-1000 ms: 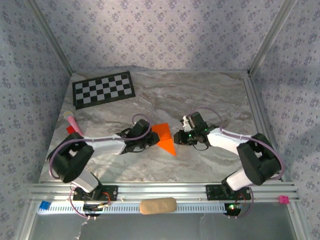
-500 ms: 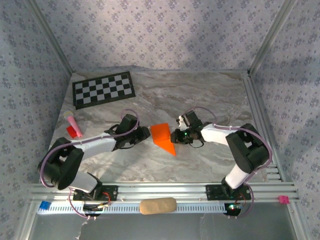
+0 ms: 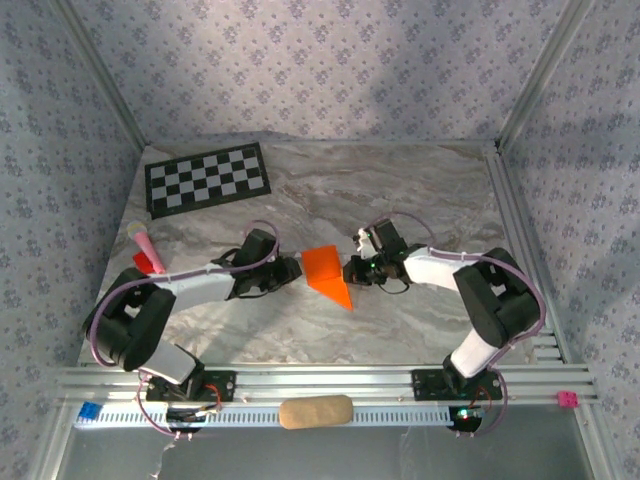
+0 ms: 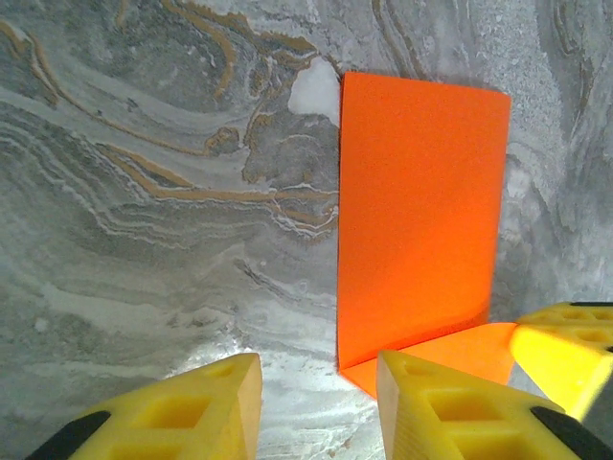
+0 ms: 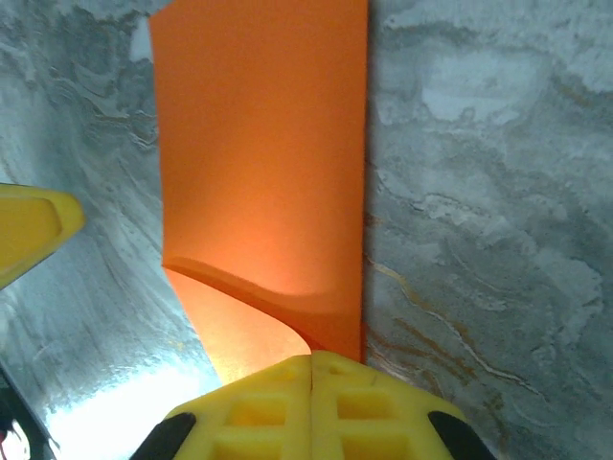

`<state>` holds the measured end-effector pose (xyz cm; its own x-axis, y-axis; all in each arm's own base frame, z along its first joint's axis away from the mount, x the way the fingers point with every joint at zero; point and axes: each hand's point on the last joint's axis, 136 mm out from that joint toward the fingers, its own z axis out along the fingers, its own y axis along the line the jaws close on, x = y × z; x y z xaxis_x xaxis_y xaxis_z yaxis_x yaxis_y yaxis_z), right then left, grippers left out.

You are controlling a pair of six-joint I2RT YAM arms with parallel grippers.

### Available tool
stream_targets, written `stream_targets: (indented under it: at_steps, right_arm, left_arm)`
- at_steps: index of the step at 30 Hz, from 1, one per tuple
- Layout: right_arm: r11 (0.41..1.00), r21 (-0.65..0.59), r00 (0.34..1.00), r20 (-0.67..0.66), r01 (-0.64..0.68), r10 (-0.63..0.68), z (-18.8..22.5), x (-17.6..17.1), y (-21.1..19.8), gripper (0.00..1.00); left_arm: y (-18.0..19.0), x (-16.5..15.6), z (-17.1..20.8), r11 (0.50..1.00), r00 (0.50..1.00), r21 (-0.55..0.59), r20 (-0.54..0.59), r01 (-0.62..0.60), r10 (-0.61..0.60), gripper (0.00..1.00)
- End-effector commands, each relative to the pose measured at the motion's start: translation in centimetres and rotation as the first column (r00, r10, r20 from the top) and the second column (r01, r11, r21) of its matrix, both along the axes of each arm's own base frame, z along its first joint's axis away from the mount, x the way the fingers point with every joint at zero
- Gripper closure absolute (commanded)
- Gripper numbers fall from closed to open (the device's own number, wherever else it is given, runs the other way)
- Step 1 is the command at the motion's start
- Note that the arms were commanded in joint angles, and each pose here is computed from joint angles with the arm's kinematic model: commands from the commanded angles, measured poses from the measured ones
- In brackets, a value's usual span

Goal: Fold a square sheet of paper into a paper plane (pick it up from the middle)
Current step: Fourth fold the wing at the center of the table.

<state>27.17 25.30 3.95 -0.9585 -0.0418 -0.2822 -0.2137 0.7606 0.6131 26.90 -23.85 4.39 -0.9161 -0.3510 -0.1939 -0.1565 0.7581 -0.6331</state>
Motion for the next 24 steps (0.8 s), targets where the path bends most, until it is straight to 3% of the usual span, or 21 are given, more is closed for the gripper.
stream_targets:
  at_steps: [1, 11, 24]
  right_arm:
    - [0.999, 0.05, 1.0, 0.013, -0.003, 0.002, 1.0, -0.1, 0.1, 0.95]
    - [0.986, 0.169, 0.999, 0.033, -0.013, 0.008, 2.6, -0.4, 0.3, 0.97]
    - [0.976, 0.216, 0.999, 0.046, -0.014, 0.004, 3.1, -0.6, 0.1, 0.99]
  left_arm:
    - [-0.8, 0.9, 0.9, 0.999, 1.0, -0.052, 0.01, 0.008, -0.008, 0.62]
    - [-2.4, 1.7, 1.3, 0.991, 0.999, -0.131, -0.008, 0.033, -0.034, 0.55]
    - [-3.9, 2.3, 1.0, 0.984, 0.998, -0.168, -0.033, 0.056, -0.062, 0.53]
